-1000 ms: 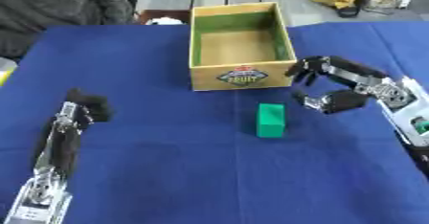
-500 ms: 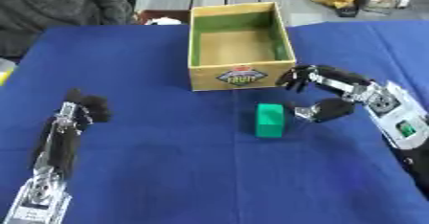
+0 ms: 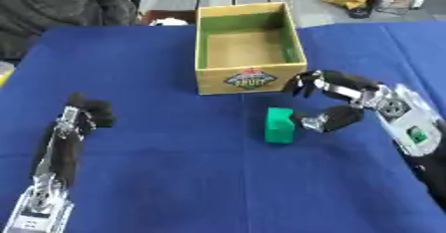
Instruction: Pick up objects on the table and place them in the box.
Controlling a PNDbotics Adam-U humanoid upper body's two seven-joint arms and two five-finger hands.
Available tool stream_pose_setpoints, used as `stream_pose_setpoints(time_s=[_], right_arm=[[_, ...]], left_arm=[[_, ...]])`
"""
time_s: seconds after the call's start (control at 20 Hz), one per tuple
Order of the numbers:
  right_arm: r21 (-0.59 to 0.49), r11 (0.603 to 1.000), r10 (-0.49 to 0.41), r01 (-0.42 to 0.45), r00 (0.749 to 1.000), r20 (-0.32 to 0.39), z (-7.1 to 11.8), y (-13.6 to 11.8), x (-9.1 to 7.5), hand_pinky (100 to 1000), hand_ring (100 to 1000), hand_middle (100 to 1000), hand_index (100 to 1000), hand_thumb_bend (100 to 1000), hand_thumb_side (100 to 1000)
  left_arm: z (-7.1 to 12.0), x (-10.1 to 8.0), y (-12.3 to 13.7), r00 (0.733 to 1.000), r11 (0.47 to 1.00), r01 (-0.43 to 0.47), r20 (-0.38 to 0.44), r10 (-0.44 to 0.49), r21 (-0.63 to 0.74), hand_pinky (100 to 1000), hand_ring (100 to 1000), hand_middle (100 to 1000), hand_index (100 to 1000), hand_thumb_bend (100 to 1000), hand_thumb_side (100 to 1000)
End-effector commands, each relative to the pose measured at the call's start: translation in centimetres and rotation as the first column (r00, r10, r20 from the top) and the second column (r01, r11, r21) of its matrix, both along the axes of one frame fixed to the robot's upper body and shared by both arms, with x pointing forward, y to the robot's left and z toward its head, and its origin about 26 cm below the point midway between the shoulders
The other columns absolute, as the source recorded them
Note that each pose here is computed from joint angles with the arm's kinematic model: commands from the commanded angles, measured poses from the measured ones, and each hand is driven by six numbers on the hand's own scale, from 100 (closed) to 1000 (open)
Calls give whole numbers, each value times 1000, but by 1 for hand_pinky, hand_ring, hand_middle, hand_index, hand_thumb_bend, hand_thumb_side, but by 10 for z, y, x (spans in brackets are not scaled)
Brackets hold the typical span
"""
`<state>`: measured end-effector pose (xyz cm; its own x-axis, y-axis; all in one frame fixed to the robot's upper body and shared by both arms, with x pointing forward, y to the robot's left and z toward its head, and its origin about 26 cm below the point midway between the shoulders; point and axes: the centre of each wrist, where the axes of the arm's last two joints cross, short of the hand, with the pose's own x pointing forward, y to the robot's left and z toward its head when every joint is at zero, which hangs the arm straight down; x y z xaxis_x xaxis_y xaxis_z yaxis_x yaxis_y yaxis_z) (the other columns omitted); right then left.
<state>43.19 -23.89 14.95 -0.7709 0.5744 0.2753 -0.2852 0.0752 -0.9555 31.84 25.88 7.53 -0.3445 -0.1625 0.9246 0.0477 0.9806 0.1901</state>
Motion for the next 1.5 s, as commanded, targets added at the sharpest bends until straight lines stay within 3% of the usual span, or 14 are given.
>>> stream_pose_setpoints(time_s=[0.05, 1.25, 1.5], right_arm=[[-20, 1000, 18, -17, 999, 45, 16, 2, 0, 675, 773, 808, 858, 363, 623], [-81, 997, 12, -13, 1000, -17, -15, 13, 4, 668, 765, 784, 846, 365, 628], [-89, 996, 15, -16, 1000, -13, -16, 13, 4, 664, 758, 730, 824, 337, 617]], left_arm=[[6, 1, 3, 1000, 1000, 4, 18, -4, 16, 657, 608, 554, 669, 399, 1000], [6, 1, 2, 1000, 1000, 6, 18, -6, 17, 658, 607, 554, 669, 398, 1000], [6, 1, 2, 1000, 1000, 6, 18, -7, 17, 658, 607, 554, 669, 397, 1000]])
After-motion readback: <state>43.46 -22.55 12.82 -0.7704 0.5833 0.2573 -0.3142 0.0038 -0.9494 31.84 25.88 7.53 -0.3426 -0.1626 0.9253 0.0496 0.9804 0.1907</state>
